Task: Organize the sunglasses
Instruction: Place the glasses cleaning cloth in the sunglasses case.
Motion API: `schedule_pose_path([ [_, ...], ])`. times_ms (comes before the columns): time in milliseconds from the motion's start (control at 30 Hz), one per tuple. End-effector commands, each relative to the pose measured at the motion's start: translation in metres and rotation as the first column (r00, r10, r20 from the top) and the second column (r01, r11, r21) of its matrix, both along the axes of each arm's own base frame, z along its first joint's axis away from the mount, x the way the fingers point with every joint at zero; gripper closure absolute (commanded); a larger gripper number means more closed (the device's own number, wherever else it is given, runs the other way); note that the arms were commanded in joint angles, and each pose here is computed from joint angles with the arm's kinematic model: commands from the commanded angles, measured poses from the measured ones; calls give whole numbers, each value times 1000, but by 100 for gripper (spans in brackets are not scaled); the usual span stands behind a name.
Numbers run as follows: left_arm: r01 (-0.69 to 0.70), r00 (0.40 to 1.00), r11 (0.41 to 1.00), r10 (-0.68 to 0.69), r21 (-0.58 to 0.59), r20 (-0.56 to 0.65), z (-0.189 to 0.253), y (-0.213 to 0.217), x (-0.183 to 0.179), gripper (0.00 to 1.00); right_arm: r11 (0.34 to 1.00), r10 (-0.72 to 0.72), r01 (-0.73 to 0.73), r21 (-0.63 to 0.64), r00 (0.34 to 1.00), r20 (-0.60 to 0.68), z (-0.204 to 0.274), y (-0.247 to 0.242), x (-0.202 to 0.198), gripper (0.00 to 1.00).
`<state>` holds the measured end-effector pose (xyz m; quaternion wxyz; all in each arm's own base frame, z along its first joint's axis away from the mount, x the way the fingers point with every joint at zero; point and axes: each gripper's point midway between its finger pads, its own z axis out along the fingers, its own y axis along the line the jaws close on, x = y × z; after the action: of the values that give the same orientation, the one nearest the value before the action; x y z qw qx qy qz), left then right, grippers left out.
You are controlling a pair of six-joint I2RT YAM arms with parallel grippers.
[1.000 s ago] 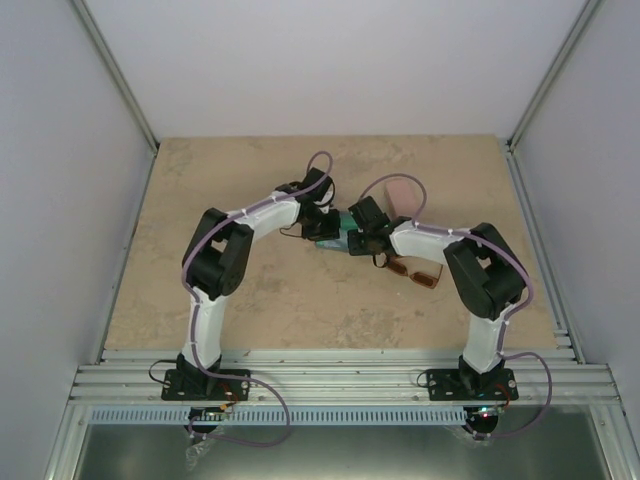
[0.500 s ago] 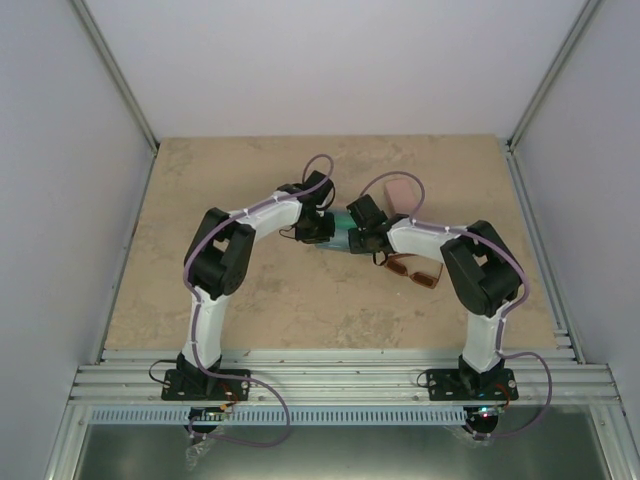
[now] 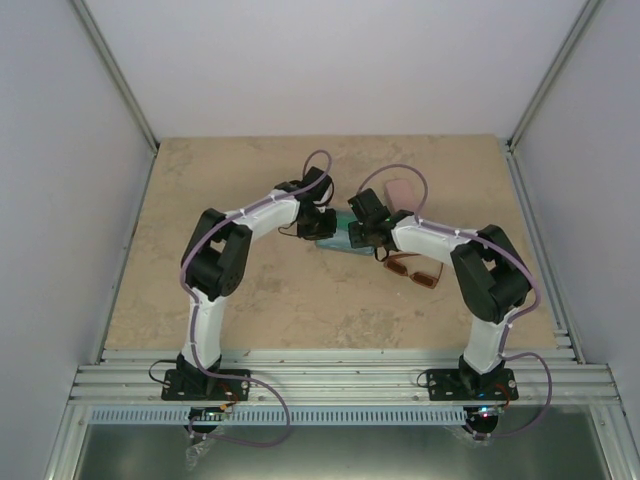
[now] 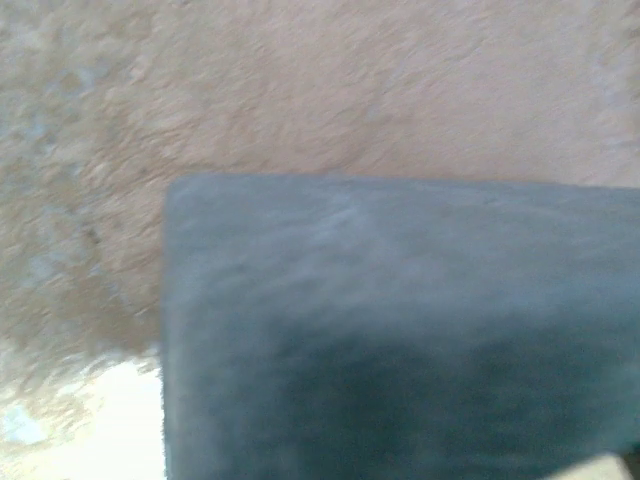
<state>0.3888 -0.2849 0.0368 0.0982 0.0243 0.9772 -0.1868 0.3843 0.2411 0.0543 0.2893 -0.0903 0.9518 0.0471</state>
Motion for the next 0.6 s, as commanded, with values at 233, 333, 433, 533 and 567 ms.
schedule_pose_path([
  [233, 18, 999, 994, -15, -111, 30, 2, -21, 12, 91, 985, 82, -80, 154, 997, -6, -13, 37, 7, 86],
  [333, 9, 1000, 996, -6, -94, 29, -3, -18, 12, 91, 984, 87, -85, 156, 996, -6, -16, 38, 7, 87],
  [433, -5, 999, 997, 8, -73, 34, -6, -14, 13, 91, 983, 89, -89, 160, 996, 5, -18, 39, 8, 87],
  [533, -20, 999, 999, 21, -40, 39, -11, -8, 14, 91, 985, 88, -87, 150, 996, -3, -24, 38, 9, 87],
  [567, -24, 999, 999, 25, -31, 41, -13, -6, 14, 91, 985, 87, -85, 147, 996, -6, -26, 38, 8, 87],
])
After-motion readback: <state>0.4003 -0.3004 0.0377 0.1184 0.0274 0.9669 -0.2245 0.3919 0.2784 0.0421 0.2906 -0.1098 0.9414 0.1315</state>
